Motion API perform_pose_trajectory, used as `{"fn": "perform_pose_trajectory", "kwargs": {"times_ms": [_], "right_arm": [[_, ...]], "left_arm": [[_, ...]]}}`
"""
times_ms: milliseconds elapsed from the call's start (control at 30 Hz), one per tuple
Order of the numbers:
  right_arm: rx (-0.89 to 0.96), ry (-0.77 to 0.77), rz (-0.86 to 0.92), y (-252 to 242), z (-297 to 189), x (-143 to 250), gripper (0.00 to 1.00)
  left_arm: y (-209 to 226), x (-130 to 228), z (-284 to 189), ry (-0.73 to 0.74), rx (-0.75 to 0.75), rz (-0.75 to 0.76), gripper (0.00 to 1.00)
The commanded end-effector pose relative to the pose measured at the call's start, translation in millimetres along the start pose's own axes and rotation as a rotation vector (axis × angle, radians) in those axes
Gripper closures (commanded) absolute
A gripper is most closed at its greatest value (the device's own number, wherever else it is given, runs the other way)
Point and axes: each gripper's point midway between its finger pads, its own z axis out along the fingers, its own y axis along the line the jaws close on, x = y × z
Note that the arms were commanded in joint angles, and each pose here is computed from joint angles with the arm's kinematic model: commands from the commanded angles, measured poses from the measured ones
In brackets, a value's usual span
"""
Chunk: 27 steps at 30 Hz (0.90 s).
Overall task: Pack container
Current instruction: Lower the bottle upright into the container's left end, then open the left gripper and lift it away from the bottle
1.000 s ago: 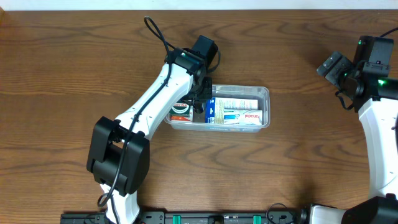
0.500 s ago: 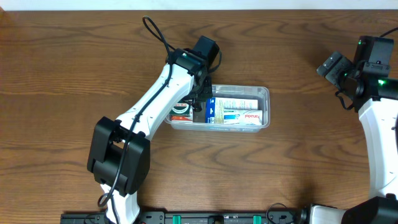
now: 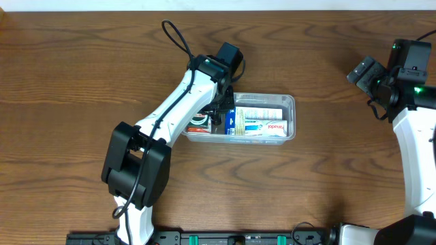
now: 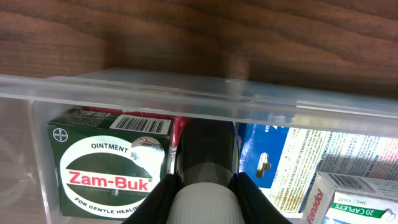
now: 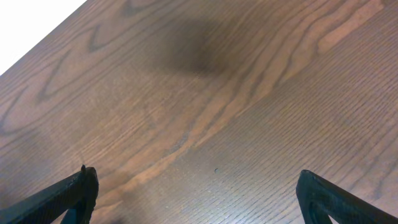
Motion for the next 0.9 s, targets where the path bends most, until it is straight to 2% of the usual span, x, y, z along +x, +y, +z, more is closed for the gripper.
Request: {"fn": "perform_pose_trajectory", "kwargs": {"times_ms": [0, 133, 167, 267, 533, 700, 800, 867], "right_arm": [[0.003, -0.001, 0.011, -1, 0, -1, 0.01], [0.003, -0.001, 0.011, -1, 0, -1, 0.01], [0.003, -0.001, 0.011, -1, 0, -1, 0.01], [0.003, -0.001, 0.011, -1, 0, -1, 0.01], [0.003, -0.001, 0.011, -1, 0, -1, 0.01], [0.003, -0.001, 0.011, -1, 0, -1, 0.01], [0.003, -0.001, 0.011, -1, 0, -1, 0.01], [0.003, -0.002, 0.011, -1, 0, -2, 0.01]], "left_arm": [[6, 1, 8, 0.011, -0.035, -0.013, 0.73], [0, 3, 6, 0.028, 0.001, -0.009, 0.72], [-1, 3, 5, 0.027, 0.006, -0.009, 0.68], [-5, -1, 1, 0.018, 0.021, -0.004, 0.67], [-13, -6, -13, -0.004, 0.066, 0.023, 0.54], [-15, -10, -36, -0.056, 0.098, 0.046, 0.51], [-15, -12, -59, -0.104, 0.127, 0.066, 0.44], [-15, -13, -79, -0.145, 0.153, 0.066, 0.33]]}}
